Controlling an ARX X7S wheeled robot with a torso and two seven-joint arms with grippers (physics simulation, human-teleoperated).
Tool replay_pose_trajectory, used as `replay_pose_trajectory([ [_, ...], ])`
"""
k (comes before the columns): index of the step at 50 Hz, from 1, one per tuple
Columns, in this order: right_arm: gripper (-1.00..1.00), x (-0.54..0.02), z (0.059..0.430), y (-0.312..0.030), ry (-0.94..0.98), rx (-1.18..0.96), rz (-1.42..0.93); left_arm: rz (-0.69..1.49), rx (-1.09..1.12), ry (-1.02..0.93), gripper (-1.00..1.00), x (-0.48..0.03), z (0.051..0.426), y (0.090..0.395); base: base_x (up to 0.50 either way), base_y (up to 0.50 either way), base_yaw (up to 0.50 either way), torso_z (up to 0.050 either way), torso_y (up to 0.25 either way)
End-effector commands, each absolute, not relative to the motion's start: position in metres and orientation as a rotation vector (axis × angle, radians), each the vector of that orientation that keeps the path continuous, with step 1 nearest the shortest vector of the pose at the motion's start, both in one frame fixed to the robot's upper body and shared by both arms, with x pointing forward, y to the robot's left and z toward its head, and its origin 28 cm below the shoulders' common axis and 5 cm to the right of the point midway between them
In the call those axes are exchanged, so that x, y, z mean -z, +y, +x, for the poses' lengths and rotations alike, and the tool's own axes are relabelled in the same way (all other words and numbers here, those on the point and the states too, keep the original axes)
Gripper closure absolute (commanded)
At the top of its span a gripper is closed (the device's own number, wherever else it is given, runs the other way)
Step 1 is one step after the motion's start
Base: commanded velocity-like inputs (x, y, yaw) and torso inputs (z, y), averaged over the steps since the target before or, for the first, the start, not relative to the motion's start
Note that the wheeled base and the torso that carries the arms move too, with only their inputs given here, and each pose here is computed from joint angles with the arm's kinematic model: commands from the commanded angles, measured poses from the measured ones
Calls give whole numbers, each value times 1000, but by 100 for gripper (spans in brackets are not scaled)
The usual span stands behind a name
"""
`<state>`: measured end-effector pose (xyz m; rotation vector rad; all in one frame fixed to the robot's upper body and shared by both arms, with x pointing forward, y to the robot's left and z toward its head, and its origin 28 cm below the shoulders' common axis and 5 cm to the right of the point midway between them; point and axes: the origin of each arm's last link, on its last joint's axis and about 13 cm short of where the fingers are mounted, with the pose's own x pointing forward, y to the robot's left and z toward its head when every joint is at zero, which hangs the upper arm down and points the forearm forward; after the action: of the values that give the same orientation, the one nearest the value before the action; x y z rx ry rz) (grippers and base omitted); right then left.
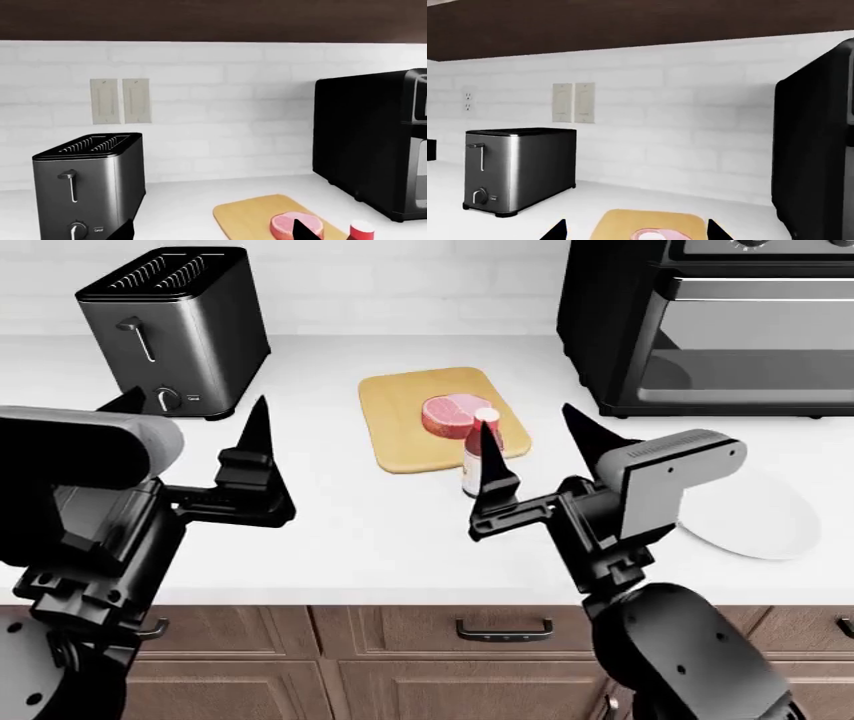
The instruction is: Pick the ham from the plate and place it on the cutting board. Then pick the condiment bottle from the cabinet and place it next to the cutting board.
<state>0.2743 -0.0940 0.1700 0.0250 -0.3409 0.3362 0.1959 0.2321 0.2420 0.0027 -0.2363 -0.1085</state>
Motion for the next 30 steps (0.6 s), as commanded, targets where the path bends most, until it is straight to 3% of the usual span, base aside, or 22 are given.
replay_pose_trajectory([
  [1, -100, -195, 250, -90, -445, -319, 13, -8, 112, -253, -100, -242, 195, 230, 0, 0, 0, 0, 0],
  [30, -100, -246, 226, -79, -621, -355, -2, -22, 133, -338, -100, -266, 185, 227, 0, 0, 0, 0, 0],
])
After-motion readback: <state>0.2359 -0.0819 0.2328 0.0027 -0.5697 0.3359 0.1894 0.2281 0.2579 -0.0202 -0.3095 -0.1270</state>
